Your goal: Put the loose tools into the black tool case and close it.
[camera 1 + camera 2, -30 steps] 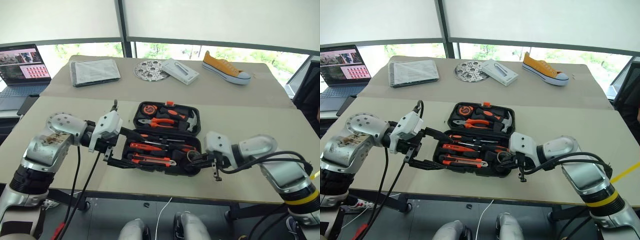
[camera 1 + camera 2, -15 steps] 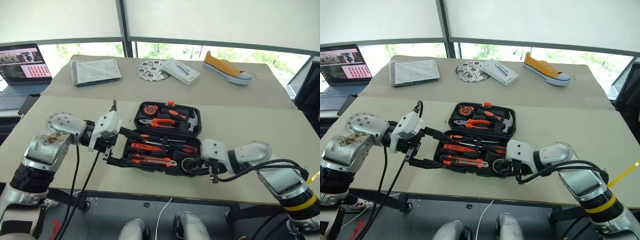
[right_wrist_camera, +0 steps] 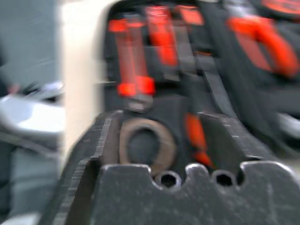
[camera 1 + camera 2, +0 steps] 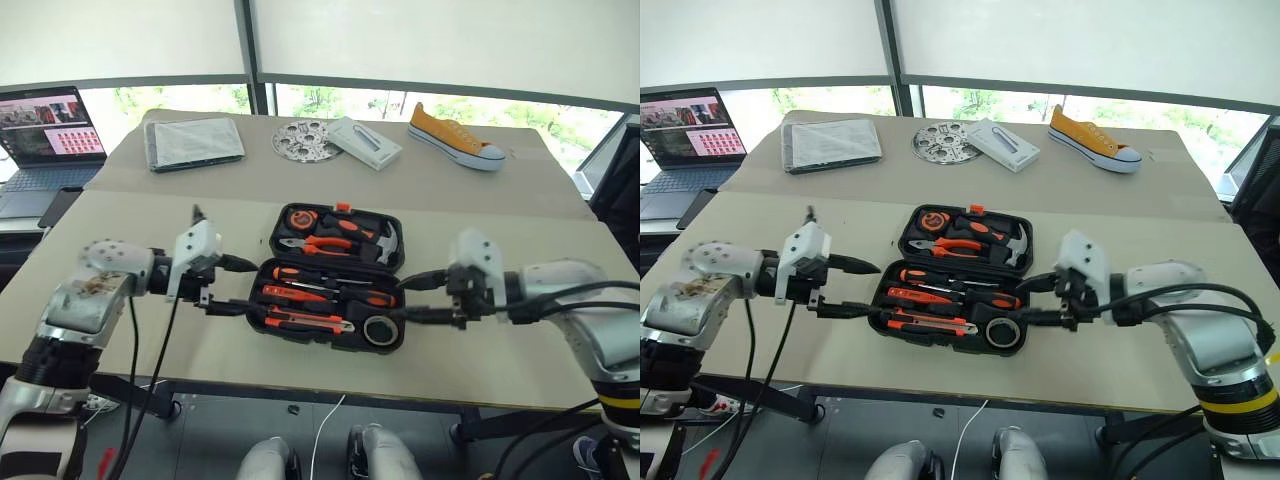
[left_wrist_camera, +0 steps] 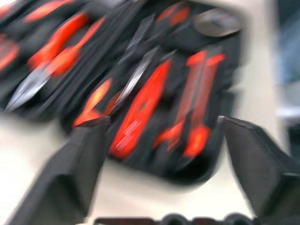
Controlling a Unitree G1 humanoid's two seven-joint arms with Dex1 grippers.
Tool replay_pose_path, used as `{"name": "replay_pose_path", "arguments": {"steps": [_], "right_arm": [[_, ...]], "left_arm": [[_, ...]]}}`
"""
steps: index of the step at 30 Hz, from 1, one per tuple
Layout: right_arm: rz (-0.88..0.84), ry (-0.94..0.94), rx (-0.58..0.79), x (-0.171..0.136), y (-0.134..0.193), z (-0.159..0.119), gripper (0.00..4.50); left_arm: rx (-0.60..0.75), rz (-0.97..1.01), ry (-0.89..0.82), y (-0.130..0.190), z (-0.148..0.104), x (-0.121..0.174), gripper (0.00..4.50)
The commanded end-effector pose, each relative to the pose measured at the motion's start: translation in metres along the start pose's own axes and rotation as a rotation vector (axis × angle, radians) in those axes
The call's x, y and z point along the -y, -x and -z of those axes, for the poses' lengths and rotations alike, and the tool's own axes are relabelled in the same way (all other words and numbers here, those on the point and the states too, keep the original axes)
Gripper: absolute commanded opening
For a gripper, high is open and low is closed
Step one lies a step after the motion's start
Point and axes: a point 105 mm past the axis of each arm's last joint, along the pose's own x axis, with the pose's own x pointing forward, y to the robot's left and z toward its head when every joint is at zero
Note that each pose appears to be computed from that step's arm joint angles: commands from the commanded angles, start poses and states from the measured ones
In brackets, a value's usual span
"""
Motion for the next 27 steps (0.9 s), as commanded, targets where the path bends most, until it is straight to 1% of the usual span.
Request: {"name": "replay_pose_path", "arguments": {"steps": [1, 4, 5, 6, 8, 11, 13, 18, 22, 27], "right_arm": [[0.150, 0.035, -0.019, 0.023, 0.009, 0.017, 1.17], [0.165, 0.078, -0.053, 0.025, 0.000, 0.032, 0.12], [0.160, 0.096, -0.057, 0.024, -0.004, 0.034, 0.00], [0.157, 0.110, -0.057, 0.023, -0.007, 0.035, 0.00], [0.148, 0.129, -0.052, 0.022, -0.013, 0.035, 0.00], [0.133, 0.230, -0.038, 0.019, -0.028, 0.028, 0.00], [0.113, 0.245, -0.022, 0.017, -0.036, 0.023, 0.00], [-0.032, 0.290, 0.037, -0.009, -0.039, 0.014, 0.00], [-0.089, 0.306, 0.031, -0.022, -0.033, 0.018, 0.00], [-0.105, 0.306, 0.018, -0.034, -0.028, 0.024, 0.00]], "left_arm": [[-0.048, -0.139, -0.023, 0.013, 0.018, -0.017, 2.34], [-0.068, -0.151, -0.028, 0.004, 0.030, -0.018, 1.09], [-0.067, -0.151, -0.030, -0.001, 0.032, -0.017, 0.72], [-0.066, -0.151, -0.032, -0.005, 0.034, -0.018, 0.46], [-0.057, -0.147, -0.035, -0.011, 0.034, -0.017, 0.08], [-0.014, -0.097, -0.021, -0.033, 0.025, -0.009, 0.08], [0.011, -0.025, -0.021, -0.043, 0.019, 0.002, 0.08], [0.057, 0.096, 0.001, -0.048, 0.006, 0.024, 0.08], [0.038, 0.176, -0.001, -0.046, 0.007, 0.044, 0.08], [0.001, 0.173, -0.005, -0.043, 0.017, 0.053, 0.08]]}}
